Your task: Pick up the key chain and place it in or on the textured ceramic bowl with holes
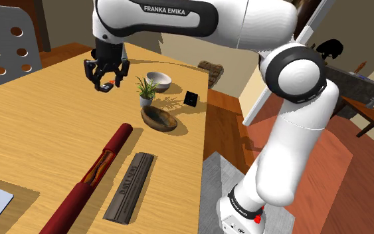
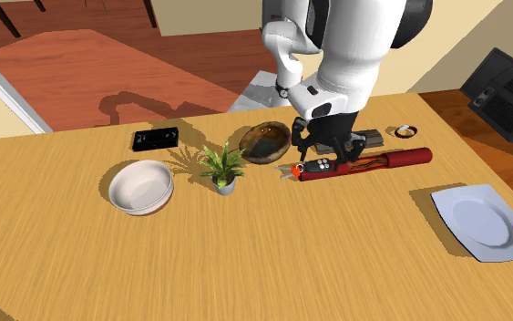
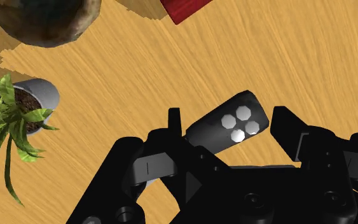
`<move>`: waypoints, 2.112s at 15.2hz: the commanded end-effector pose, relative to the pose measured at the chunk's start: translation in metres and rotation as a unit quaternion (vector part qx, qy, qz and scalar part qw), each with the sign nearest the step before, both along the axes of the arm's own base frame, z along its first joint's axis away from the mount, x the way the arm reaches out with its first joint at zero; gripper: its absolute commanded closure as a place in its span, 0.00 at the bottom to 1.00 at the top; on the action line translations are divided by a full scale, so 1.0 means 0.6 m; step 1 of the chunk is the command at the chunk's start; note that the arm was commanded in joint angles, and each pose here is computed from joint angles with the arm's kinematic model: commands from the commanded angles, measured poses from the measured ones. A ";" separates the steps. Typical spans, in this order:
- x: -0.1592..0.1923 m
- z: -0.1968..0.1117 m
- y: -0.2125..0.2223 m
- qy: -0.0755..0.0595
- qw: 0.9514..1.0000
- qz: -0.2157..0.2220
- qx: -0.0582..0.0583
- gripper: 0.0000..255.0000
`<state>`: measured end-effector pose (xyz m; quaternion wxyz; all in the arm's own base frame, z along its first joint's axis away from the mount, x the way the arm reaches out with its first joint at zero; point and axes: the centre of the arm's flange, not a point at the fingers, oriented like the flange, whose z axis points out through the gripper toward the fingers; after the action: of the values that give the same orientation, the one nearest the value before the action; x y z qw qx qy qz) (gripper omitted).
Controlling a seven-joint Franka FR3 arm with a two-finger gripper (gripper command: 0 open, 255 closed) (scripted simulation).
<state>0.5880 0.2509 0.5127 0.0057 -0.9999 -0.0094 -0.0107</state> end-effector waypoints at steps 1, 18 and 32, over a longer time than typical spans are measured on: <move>-0.029 0.004 -0.030 0.000 1.000 0.000 0.000 1.00; -0.238 -0.004 -0.243 0.000 1.000 0.000 0.000 1.00; -0.238 -0.118 -0.243 0.000 1.000 0.000 0.000 1.00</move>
<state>0.4450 0.1052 0.4444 0.0056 -0.9999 -0.0094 -0.0102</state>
